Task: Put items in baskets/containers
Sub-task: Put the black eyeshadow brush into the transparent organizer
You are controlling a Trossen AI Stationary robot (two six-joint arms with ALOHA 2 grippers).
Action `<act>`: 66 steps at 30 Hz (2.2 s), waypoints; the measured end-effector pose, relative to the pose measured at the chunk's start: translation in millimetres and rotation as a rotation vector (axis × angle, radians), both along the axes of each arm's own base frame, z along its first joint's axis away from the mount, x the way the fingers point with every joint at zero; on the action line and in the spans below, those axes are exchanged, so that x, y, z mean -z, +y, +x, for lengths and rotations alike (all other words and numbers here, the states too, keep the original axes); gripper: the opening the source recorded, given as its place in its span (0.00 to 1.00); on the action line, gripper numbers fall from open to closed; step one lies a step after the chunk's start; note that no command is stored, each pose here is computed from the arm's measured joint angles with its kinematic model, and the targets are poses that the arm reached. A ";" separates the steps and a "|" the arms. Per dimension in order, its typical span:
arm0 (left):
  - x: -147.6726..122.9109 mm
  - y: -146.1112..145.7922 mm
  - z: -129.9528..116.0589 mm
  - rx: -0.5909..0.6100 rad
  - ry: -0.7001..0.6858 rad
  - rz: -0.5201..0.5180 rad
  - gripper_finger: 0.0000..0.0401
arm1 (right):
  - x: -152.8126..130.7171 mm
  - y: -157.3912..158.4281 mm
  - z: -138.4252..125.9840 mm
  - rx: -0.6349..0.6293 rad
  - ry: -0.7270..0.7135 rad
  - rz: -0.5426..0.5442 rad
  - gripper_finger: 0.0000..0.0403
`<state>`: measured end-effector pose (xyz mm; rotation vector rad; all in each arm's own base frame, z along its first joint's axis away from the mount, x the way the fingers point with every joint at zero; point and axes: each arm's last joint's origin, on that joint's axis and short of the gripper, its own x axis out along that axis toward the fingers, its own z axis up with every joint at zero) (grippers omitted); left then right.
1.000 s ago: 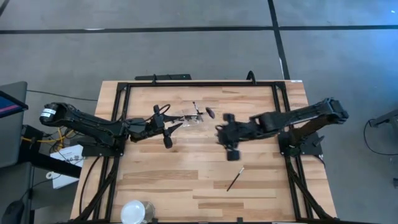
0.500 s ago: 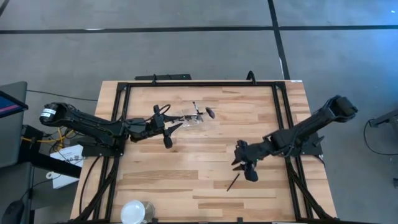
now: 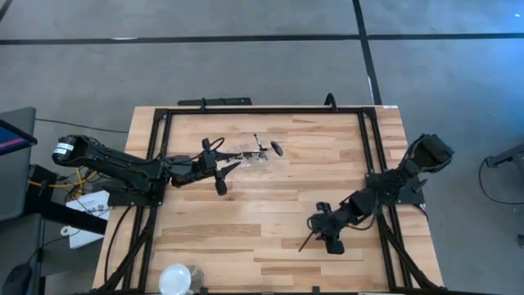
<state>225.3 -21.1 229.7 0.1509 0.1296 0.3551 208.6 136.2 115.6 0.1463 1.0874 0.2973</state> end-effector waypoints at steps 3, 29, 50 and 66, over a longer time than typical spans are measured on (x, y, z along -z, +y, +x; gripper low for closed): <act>-0.1 0.0 0.0 0.000 -0.001 0.000 0.33 | 4.4 1.1 1.4 -0.002 -0.012 -0.030 0.27; -0.2 0.4 0.1 -0.002 -0.002 0.000 0.33 | 13.4 -4.4 0.7 -0.163 -0.062 -0.268 0.21; 46.4 -14.9 23.7 0.293 0.155 -0.327 0.33 | 59.9 -21.8 72.8 0.148 -0.543 -0.192 0.06; 120.6 -37.9 53.6 0.349 0.244 -0.336 0.35 | 66.4 -34.5 90.8 0.129 -0.547 -0.209 0.21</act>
